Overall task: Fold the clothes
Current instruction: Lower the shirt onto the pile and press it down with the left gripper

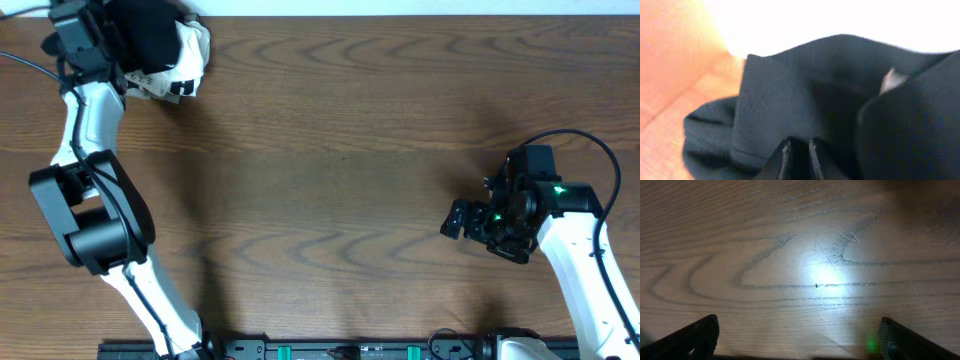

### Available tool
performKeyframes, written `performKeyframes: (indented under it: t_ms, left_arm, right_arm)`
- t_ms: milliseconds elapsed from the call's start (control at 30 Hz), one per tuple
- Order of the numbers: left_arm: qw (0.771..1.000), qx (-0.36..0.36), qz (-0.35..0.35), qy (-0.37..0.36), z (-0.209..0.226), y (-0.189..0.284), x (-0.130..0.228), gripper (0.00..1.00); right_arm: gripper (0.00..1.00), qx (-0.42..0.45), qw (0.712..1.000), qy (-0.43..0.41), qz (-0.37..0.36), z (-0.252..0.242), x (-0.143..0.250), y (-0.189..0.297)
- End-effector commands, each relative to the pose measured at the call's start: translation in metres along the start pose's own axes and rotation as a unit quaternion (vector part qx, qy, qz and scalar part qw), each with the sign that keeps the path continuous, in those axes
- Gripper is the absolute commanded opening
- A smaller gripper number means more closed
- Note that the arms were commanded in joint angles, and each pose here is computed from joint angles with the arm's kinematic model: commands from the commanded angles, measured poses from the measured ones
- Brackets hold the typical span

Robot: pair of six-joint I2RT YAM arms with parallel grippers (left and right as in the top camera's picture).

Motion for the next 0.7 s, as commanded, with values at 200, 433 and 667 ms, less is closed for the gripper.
performKeyframes:
  t_ms: [200, 433, 667]
  left_arm:
    - [0.984, 0.117, -0.137, 0.005, -0.073, 0.084, -0.096, 0.16]
    - [0.992, 0.086, -0.094, 0.001, -0.076, 0.042, -0.055, 0.16]
    - [0.997, 0.072, -0.015, -0.012, -0.077, -0.004, 0.010, 0.17]
  right_arm:
    - [0.99, -0.005, 1.000, 0.010, 0.005, 0.002, 0.004, -0.001]
    - [0.99, 0.001, 1.000, 0.015, 0.021, 0.000, 0.010, -0.001]
    - [0.99, 0.000, 1.000, 0.015, 0.019, 0.000, 0.009, -0.001]
Point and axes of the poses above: each gripper's point midway between its finger pads, its own y axis back along the fingers, its own z axis along the line the jaws close on, x = y × z, the point moved 6 cm from there along y, back along the fingers, and after that the axes turned 3 degrees about -y, right-handed, at the moved point
